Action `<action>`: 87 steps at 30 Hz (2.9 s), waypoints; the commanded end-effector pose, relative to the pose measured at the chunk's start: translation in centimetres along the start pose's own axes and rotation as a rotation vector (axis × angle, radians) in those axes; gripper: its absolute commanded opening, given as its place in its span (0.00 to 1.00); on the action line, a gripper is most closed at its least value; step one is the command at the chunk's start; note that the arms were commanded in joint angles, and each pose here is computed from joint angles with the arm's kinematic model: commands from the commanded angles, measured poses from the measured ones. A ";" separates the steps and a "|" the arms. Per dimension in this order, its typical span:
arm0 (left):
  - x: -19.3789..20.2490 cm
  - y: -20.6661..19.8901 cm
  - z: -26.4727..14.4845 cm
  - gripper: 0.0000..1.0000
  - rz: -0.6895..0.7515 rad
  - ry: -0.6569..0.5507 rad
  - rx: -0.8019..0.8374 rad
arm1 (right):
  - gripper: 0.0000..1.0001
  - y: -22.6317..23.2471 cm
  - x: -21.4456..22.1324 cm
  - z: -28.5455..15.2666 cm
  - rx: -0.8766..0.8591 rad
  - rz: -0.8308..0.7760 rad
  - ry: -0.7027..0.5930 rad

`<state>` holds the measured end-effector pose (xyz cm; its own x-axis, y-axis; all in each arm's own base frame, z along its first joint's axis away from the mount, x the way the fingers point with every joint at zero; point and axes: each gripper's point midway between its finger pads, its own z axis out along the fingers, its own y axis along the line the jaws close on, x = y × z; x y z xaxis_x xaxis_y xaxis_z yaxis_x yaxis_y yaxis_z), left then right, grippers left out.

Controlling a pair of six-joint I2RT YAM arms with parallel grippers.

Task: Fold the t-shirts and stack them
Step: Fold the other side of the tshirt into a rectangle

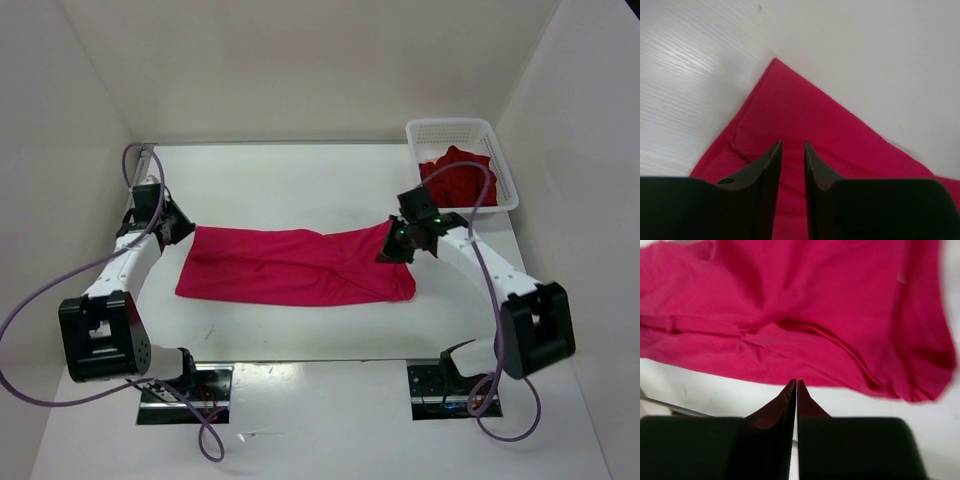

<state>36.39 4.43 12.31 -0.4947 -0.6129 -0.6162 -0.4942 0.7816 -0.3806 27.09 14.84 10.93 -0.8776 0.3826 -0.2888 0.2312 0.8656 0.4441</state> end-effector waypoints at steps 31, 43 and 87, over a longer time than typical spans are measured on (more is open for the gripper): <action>6.6 -1.6 3.8 0.41 0.023 0.211 0.076 | 0.20 6.1 5.0 7.9 -0.002 -0.285 0.125; 3.4 -2.4 2.8 0.41 0.050 0.120 0.068 | 0.41 9.2 8.3 4.7 -0.099 -0.321 0.222; 2.4 -4.9 2.7 0.58 0.020 0.139 0.096 | 0.23 4.2 -9.2 5.5 0.031 -0.117 -0.188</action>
<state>36.70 -0.59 9.69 -0.6312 -0.5947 -0.4979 -0.4402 0.8032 -0.4013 35.27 19.55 8.04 -0.8835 0.2640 -0.3869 0.0925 0.9081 0.4083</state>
